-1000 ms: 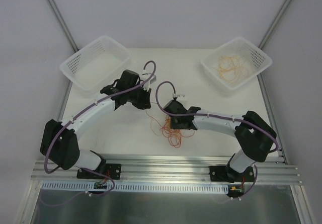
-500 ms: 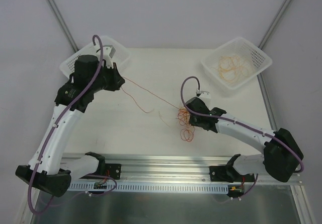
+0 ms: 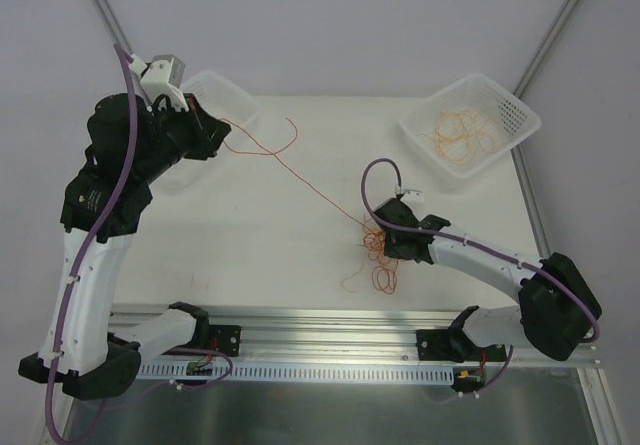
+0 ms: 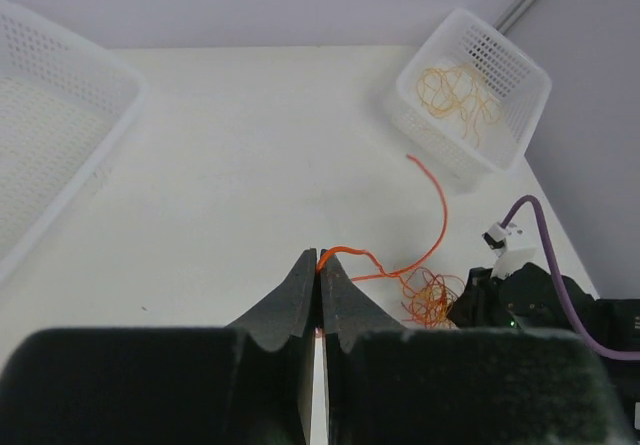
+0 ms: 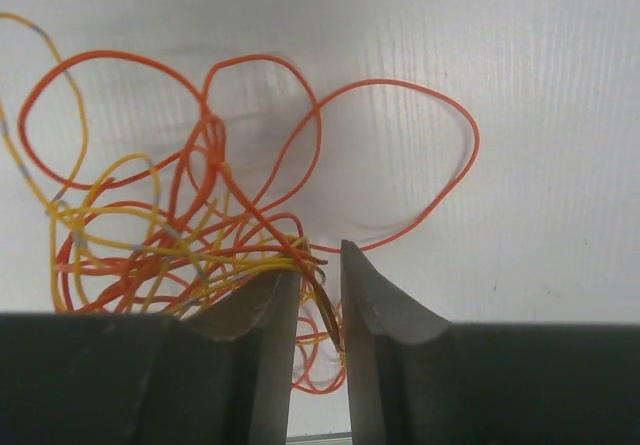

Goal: Untangle the cables

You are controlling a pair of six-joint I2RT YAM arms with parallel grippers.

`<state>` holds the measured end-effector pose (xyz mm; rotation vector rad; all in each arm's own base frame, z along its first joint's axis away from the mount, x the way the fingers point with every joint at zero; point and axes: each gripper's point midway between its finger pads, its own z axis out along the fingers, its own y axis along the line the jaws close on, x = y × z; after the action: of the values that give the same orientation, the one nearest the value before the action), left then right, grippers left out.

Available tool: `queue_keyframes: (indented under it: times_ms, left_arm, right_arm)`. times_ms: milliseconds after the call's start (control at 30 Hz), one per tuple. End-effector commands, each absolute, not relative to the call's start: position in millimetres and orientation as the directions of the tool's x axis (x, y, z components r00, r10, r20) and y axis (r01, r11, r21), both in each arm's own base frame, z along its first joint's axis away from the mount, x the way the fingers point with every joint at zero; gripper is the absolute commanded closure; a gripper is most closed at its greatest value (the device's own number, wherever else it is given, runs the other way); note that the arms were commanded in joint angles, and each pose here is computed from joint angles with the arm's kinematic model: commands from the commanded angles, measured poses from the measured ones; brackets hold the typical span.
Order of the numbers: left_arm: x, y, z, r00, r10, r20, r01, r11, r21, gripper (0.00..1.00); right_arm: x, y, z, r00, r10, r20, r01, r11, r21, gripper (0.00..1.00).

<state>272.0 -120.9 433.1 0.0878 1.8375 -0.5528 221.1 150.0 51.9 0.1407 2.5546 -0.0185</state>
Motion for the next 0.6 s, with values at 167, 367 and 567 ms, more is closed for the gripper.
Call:
queue_keyframes:
  times_ms: [167, 367, 567]
  left_arm:
    - [274.8, -102.4, 498.6, -0.192, -0.307, -0.932, 0.273, 0.896, -0.351, 1.0]
    - [272.2, -91.1, 519.1, -0.128, -0.301, -0.945, 0.246, 0.913, -0.325, 1.0]
    - [281.4, -106.5, 443.5, -0.32, -0.262, -0.911, 0.242, 0.907, -0.346, 1.0]
  right_arm:
    - [211.5, 127.0, 38.9, -0.861, 0.122, -0.494, 0.16, 0.986, -0.036, 0.62]
    - [206.1, 110.1, 29.2, -0.878, 0.188, -0.44, 0.224, 0.974, -0.03, 0.65]
    - [215.5, 124.8, 59.3, -0.875, 0.15, -0.46, 0.133, 0.989, 0.068, 0.63]
